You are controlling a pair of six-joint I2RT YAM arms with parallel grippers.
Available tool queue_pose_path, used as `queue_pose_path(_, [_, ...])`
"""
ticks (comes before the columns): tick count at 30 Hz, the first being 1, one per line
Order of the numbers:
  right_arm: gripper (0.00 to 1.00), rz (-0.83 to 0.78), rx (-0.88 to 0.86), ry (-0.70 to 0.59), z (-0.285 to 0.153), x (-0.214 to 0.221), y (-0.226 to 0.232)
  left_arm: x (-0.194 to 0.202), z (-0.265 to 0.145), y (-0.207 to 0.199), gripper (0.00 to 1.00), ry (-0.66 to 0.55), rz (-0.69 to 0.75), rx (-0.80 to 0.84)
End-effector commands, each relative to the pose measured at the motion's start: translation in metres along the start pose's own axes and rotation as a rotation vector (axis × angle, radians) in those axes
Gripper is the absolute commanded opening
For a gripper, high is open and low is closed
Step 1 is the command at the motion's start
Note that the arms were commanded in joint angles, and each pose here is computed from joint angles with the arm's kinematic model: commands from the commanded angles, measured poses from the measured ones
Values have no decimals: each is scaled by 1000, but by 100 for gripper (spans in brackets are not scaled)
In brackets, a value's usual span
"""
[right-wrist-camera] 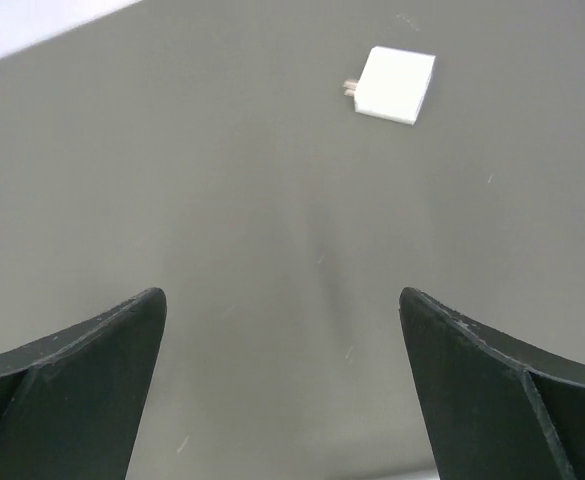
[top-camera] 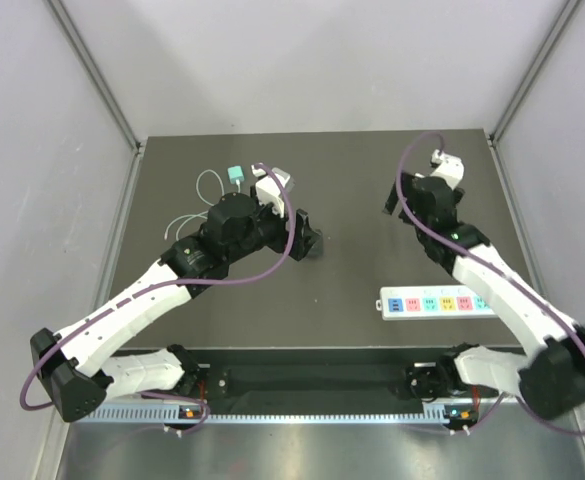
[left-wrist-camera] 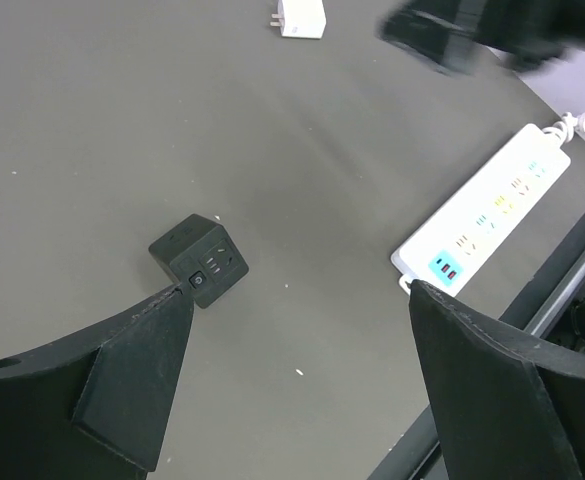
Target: Insert the plug
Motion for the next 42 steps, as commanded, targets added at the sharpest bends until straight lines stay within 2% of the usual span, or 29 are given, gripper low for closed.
queue_pose_path(1, [100,-80,45,-69,49,-27,-11,-7,-1,-6,93,-36,-13,26])
queue_pose_path(2, [100,-79,50,-63,61,-32,-13,-5,0,-6,93,-29,-15,28])
queue_pose_path(4, [99,-69,77,39,97,-14,-25,-6,1,-7,93,-26,-16,33])
queue_pose_path(5, [98,-45,84,41,107,-25,-25,-5,1,-6,93,-23,-18,29])
queue_pose_path(6, [98,-52,115,135,125,-3,-30,-6,1,-6,93,-26,-19,30])
queue_pose_path(7, [98,-24,142,165,143,-1,-32,-4,2,-7,93,-19,-24,34])
queue_pose_path(8, [98,-7,147,152,143,-10,-33,-3,2,-7,93,-15,-27,35])
queue_pose_path(9, [97,-13,168,198,158,4,-35,-4,2,-8,93,-16,-28,44])
queue_pose_path(12, [96,22,201,221,184,13,-39,-2,5,-10,93,-4,-35,58])
queue_pose_path(17, [85,194,213,266,219,30,-59,-1,6,-9,93,1,-26,48])
queue_pose_path(21, [81,279,217,245,234,31,-70,-3,6,-5,93,-6,-14,21])
queue_pose_path(30, [80,309,157,262,266,43,-74,-2,9,-1,94,0,-11,7])
queue_pose_path(33, [80,306,118,249,271,38,-69,-1,11,1,94,6,-18,8])
queue_pose_path(34, [80,319,138,235,273,33,-84,-1,11,2,94,7,-20,7])
queue_pose_path(37, [82,309,155,224,274,26,-87,-1,13,4,94,8,-22,2])
queue_pose_path(42, [83,311,181,257,286,29,-91,1,15,5,94,17,-27,0])
Point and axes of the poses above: each gripper's point midway between its finger pads, its own z axis out along the fingers, its own y axis along the line the jaws close on, x = y × z, the point moved 4 cm from there along -z, back along the fingers, and after that the axes turned 11 degrees about -z, right-handed, at the moved point
